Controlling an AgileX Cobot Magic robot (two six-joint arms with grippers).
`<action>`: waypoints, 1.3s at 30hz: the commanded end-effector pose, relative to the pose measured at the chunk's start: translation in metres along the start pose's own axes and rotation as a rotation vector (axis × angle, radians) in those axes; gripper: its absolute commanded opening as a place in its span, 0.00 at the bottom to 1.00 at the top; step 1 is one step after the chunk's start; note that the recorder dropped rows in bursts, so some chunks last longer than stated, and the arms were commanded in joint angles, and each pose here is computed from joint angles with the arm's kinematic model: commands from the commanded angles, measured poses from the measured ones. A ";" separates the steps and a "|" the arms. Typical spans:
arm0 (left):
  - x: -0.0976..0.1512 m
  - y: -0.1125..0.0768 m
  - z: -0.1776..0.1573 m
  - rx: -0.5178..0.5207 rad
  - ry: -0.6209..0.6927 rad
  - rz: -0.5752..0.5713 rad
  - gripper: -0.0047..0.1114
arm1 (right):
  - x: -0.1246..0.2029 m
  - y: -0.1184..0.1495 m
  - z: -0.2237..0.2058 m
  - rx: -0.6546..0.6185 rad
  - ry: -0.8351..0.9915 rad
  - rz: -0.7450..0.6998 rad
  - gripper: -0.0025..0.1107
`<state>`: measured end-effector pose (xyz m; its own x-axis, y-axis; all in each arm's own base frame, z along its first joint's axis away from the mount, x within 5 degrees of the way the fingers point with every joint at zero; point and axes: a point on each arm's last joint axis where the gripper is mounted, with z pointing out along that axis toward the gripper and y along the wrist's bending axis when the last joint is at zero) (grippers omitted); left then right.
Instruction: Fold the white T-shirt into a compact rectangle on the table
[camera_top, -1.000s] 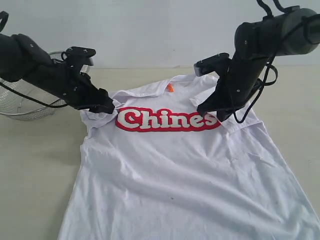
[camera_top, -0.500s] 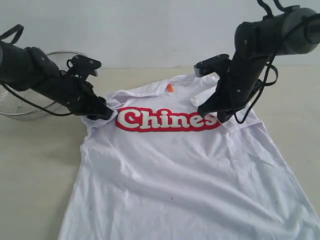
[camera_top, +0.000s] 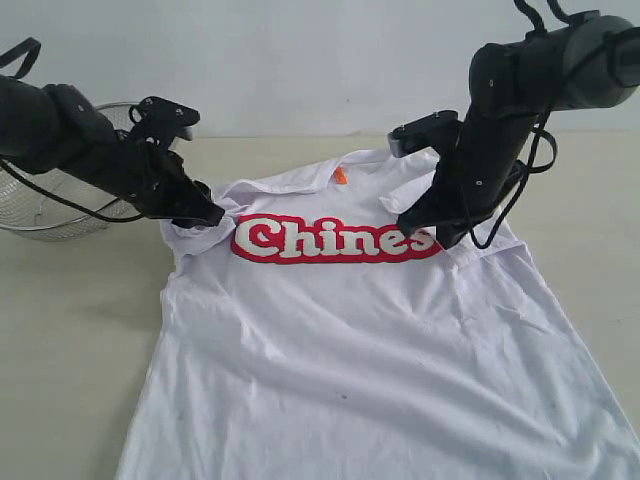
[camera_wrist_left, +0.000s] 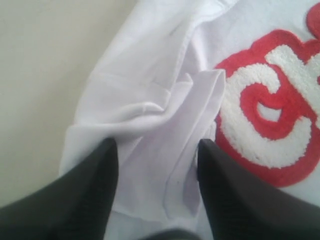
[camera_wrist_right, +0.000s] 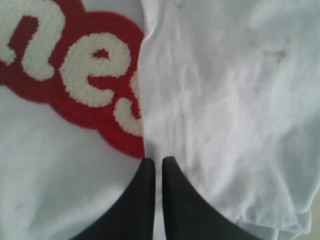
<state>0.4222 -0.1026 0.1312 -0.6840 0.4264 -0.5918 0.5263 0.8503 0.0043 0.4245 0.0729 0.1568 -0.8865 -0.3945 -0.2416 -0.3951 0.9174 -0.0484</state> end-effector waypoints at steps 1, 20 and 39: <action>-0.005 0.001 -0.005 -0.014 -0.021 0.005 0.44 | 0.001 -0.003 -0.002 0.000 0.012 -0.003 0.02; 0.004 0.005 0.009 -0.023 0.010 -0.027 0.21 | 0.001 -0.003 -0.002 0.002 0.006 -0.003 0.02; -0.060 -0.040 -0.055 0.347 -0.036 0.039 0.08 | -0.002 -0.004 -0.002 0.011 -0.028 -0.003 0.02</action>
<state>0.4194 -0.1383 0.1949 -0.6637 0.4351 -0.6085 0.6609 0.7220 -0.2046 0.4256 0.0731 0.1571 -0.8815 -0.3982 -0.2537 -0.3984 0.9157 -0.0528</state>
